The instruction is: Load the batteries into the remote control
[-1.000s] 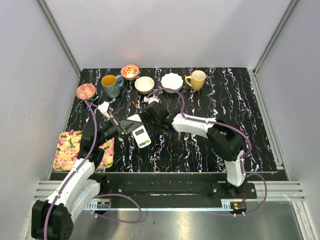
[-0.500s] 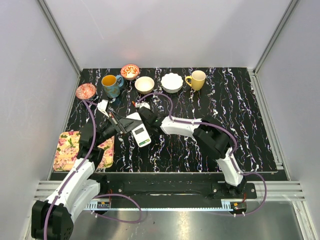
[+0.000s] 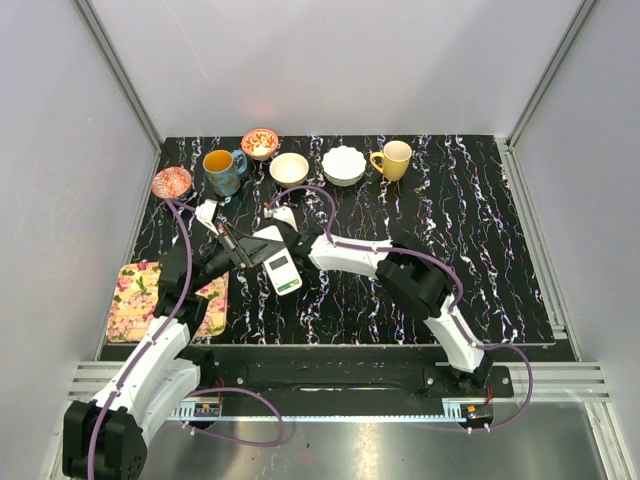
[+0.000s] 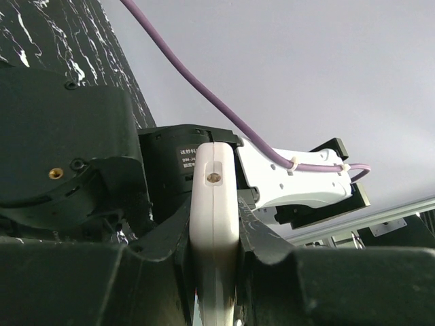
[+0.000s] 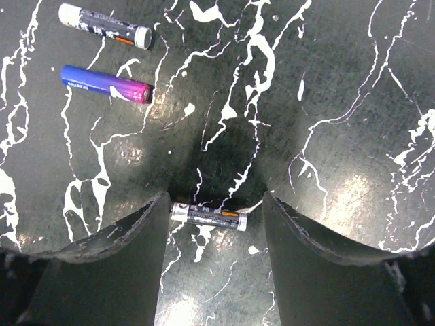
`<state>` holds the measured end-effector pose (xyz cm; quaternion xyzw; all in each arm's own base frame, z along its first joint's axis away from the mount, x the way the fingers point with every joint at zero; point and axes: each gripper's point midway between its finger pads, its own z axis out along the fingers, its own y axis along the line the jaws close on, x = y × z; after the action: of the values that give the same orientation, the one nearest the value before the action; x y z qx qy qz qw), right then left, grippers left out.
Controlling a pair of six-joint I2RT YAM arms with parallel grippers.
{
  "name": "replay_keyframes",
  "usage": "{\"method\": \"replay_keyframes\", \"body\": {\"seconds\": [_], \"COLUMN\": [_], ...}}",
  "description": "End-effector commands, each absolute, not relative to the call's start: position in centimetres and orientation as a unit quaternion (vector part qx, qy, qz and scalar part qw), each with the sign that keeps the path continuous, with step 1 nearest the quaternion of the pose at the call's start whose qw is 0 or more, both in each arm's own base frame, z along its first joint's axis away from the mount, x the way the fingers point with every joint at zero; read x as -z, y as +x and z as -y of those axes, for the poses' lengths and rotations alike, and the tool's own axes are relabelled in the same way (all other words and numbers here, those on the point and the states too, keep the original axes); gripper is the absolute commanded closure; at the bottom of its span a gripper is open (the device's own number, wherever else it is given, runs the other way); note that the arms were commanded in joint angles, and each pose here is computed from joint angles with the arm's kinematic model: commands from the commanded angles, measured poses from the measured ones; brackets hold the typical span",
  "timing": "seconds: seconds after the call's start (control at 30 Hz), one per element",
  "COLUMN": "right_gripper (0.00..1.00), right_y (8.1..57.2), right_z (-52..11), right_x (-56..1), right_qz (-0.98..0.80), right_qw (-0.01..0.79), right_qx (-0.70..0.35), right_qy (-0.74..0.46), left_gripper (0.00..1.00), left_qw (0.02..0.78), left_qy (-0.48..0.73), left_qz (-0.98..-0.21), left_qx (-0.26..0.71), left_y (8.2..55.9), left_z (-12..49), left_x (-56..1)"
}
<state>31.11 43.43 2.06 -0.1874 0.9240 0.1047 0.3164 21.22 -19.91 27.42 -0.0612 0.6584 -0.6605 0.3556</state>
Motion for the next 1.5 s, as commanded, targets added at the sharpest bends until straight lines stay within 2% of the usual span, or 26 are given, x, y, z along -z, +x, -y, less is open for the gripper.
{"method": "replay_keyframes", "body": {"seconds": [0.0, 0.17, 0.37, 0.47, 0.8, 1.03, 1.17, 1.2, 1.27, 1.3, 1.47], "right_gripper": [0.39, 0.4, 0.33, 0.33, 0.42, 0.57, 0.71, 0.8, 0.9, 1.0, 1.0], "right_y": [29.2, 28.4, 28.0, 27.6, 26.7, 26.4, 26.2, 26.2, 26.5, 27.0, 28.5], "right_z": [-41.9, -41.5, -41.1, -41.0, -40.3, -40.1, -39.1, -38.9, -37.0, -36.4, -31.4], "right_x": [1.1, 1.6, 0.7, 0.4, 1.4, 1.7, 1.6, 1.6, 1.2, 0.9, -1.9], "right_qz": [-0.941, -0.945, -0.947, -0.949, -0.954, -0.955, -0.957, -0.958, -0.96, -0.96, -0.957], "right_qw": [0.28, 0.272, 0.271, 0.268, 0.252, 0.246, 0.246, 0.246, 0.245, 0.252, 0.277], "right_qx": [-0.048, -0.047, -0.055, -0.056, -0.045, -0.045, -0.038, -0.038, -0.036, -0.036, -0.04], "right_qy": [-0.185, -0.176, -0.163, -0.158, -0.154, -0.156, -0.149, -0.145, -0.128, -0.118, -0.071], "left_gripper": [1.0, 1.0, 1.0, 1.0, 1.0, 1.0, 1.0, 1.0, 1.0, 1.0, 1.0], "left_qw": [0.379, 0.377, 0.379, 0.38, 0.38, 0.379, 0.38, 0.379, 0.379, 0.377, 0.379], "left_qy": [-0.029, -0.03, -0.03, -0.03, -0.03, -0.032, -0.032, -0.032, -0.032, -0.034, -0.037], "left_qz": [-0.639, -0.64, -0.639, -0.637, -0.637, -0.639, -0.638, -0.639, -0.639, -0.64, -0.641], "left_qx": [0.669, 0.669, 0.669, 0.67, 0.67, 0.669, 0.669, 0.669, 0.669, 0.669, 0.666], "left_y": [20.7, 20.5, 20.6, 20.5, 20.4, 20.5, 20.5, 20.5, 20.5, 20.5, 20.8], "left_z": [19.9, 19.9, 19.9, 19.9, 19.8, 19.8, 19.8, 19.8, 19.8, 19.8, 19.8], "left_x": [-29.8, -29.5, -29.5, -29.7, -29.6, -29.4, -29.4, -29.4, -29.4, -29.2, -29.1]}}
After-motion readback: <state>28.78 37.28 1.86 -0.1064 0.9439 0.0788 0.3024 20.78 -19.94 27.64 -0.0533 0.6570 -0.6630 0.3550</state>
